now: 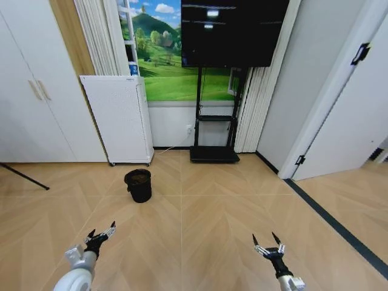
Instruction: Pick up the trash bin and place the garbage on the floor into it.
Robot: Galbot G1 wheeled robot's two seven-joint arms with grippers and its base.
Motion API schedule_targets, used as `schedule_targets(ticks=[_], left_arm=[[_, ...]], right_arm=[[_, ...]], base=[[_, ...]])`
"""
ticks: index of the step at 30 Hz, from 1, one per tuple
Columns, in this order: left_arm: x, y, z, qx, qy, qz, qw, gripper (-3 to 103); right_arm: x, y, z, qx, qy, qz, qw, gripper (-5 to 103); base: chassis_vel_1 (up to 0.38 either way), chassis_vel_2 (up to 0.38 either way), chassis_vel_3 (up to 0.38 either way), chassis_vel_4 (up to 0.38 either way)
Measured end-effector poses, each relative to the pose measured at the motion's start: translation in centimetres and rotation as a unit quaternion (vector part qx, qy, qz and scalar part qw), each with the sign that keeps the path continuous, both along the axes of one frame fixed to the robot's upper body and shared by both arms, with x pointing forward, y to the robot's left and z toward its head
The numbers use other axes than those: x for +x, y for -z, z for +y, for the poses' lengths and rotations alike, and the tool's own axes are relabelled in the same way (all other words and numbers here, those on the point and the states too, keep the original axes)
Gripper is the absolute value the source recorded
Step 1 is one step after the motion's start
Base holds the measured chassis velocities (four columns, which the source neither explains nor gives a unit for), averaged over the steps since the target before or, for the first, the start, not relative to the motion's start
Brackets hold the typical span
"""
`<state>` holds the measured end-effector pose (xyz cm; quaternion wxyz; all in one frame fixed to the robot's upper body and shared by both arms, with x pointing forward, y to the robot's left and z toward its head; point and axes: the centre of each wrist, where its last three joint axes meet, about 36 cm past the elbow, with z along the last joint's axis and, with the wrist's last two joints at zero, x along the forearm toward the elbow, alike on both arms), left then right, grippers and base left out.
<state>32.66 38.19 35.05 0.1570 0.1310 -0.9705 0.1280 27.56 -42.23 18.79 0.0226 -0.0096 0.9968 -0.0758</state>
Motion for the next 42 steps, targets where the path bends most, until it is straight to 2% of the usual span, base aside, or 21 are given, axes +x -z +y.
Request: schedule_targets(ticks=[14, 25, 28, 35, 42], left_arm=[[-0.3, 0.8, -0.2, -0.001, -0.004, 0.005, 1.0, 100], [-0.4, 1.2, -0.4, -0.002, -0.002, 0.007, 1.0, 100], [-0.4, 1.3, -0.4, 0.002, 0.001, 0.006, 1.0, 100], [-0.2, 0.8, -0.3, 0.031, 0.016, 0.024, 0.9991, 100], [0.2, 0.4, -0.3, 0.038, 0.021, 0.019, 0.9988, 100]], right_arm=[[-0.3, 0.7, 0.6, 0.0, -0.004, 0.006, 1.0, 100], [-0.3, 0.9, 0.2, -0.023, -0.01, 0.008, 1.0, 100], [-0.4, 1.1, 0.1, -0.028, -0.01, 0.011, 0.999, 100], [-0.6, 1.4, 0.0, -0.041, 0.002, 0.011, 0.999, 100], [0.0, 1.1, -0.2, -0.041, 0.011, 0.005, 0.999, 100]], base=[[0.263, -0.261, -0.247, 0.259], [0.0, 0.009, 0.002, -0.002], [0.0, 0.0, 0.0, 0.0], [0.0, 0.0, 0.0, 0.0], [0.0, 0.0, 0.0, 0.0]])
